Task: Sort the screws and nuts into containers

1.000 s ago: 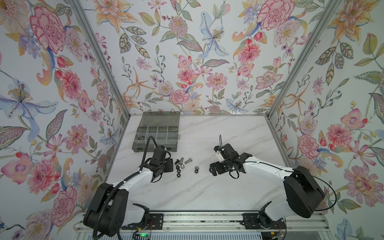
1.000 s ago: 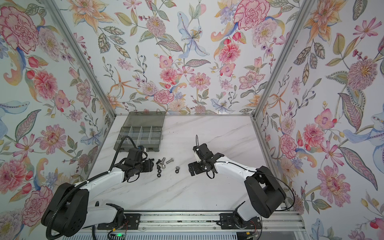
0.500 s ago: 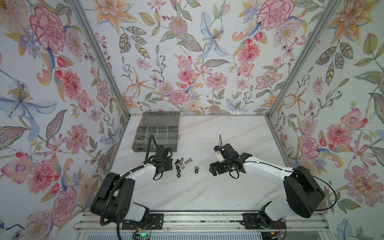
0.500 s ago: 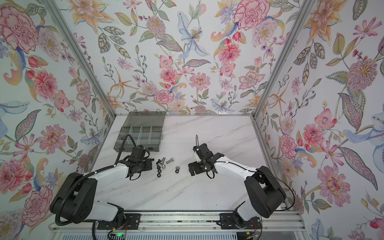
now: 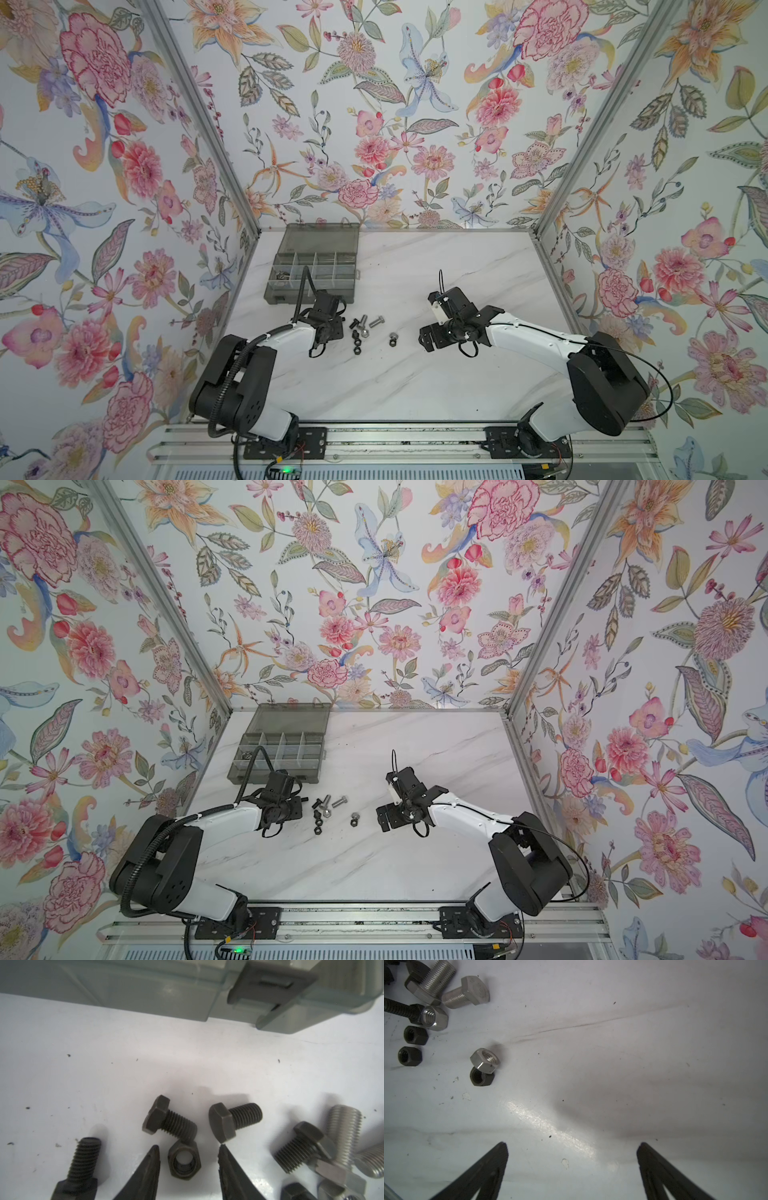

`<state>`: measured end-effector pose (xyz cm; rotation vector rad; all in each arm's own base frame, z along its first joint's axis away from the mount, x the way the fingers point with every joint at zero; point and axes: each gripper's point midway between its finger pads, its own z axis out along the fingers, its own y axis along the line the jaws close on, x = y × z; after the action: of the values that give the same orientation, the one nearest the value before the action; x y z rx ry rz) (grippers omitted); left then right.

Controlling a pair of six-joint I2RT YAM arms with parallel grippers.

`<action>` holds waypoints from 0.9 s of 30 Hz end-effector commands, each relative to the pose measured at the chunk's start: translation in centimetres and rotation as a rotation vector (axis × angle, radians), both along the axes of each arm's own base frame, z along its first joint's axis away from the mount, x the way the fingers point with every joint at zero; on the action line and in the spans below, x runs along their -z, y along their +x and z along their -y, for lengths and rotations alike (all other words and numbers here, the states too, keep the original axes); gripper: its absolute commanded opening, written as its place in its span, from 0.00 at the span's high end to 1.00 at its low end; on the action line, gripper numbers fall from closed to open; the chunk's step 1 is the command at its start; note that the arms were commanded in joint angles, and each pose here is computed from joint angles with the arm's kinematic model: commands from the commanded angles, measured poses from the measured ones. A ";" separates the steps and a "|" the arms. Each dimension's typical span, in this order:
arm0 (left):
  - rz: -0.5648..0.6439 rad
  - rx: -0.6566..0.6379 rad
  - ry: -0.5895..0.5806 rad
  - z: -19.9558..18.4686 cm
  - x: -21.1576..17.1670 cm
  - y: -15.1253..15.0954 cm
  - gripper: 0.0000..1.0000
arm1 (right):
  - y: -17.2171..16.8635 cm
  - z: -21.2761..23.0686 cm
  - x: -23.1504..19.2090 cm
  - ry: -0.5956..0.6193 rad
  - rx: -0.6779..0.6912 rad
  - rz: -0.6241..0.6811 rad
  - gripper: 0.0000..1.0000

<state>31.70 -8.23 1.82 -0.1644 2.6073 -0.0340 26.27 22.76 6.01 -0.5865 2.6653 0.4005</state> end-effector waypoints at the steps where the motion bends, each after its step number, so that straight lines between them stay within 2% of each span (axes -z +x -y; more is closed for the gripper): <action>1: -0.028 -0.008 0.028 -0.3 0.6 -0.2 0.56 | 0.1 0.1 -0.6 -0.002 0.009 0.016 0.01; 4: -0.036 -0.002 0.024 0.0 0.7 -0.2 0.61 | 0.1 0.1 -0.6 -0.004 0.011 0.016 0.01; 12: -0.041 -0.007 0.034 -0.3 0.9 -0.3 0.67 | 0.0 0.2 -0.4 -0.007 0.012 0.013 0.01; 18: -0.049 0.001 0.024 0.0 1.1 -0.4 0.76 | 0.0 0.3 -0.5 -0.008 0.012 0.015 0.01; 23: -0.027 0.008 0.005 0.2 -0.1 -0.2 0.88 | 0.0 0.3 -0.6 -0.006 0.012 0.019 0.01; 26: 0.007 0.025 -0.018 0.7 -1.9 0.2 1.00 | 0.0 0.3 -0.6 -0.004 0.013 0.017 0.01; 27: 0.024 0.030 -0.024 0.8 -2.7 0.5 1.00 | 0.0 0.3 -0.7 -0.004 0.013 0.018 0.01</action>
<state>31.73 -8.27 2.24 -0.1621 2.6133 -0.0325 26.26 22.77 6.01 -0.5873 2.6650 0.3997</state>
